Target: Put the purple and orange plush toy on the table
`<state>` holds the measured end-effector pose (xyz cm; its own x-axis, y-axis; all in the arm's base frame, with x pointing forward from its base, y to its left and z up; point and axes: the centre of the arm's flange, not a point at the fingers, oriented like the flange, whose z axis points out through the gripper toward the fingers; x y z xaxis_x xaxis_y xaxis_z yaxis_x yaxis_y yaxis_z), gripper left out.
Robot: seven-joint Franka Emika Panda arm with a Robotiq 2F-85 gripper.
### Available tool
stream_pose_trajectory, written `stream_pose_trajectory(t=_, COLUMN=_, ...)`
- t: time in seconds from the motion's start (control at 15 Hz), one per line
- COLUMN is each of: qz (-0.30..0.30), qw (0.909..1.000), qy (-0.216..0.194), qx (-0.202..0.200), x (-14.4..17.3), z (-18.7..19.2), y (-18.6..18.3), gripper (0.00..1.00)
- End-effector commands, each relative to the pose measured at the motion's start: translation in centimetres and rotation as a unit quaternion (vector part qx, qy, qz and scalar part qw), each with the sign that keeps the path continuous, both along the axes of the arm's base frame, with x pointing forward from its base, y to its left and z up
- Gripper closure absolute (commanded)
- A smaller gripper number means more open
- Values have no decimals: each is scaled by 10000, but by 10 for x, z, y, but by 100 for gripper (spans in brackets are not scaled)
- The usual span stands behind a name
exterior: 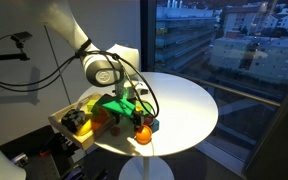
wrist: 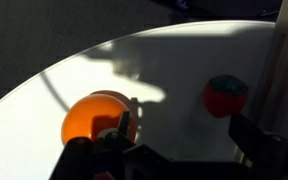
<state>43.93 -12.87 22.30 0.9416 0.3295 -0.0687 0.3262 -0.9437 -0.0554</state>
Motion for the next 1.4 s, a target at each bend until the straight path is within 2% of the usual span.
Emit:
stream_pose_trajectory(t=0.0, qz=-110, qw=9998, qy=-129, qx=139, x=3, z=26, y=-2, gripper=0)
stream_pose_trajectory(t=0.6, qz=-325, qw=9982, qy=-173, qx=473, x=14, z=65, y=11, gripper=0)
stream_pose_trajectory(t=1.33, qz=19, qw=9959, qy=-241, qx=877, x=8, z=80, y=38, gripper=0)
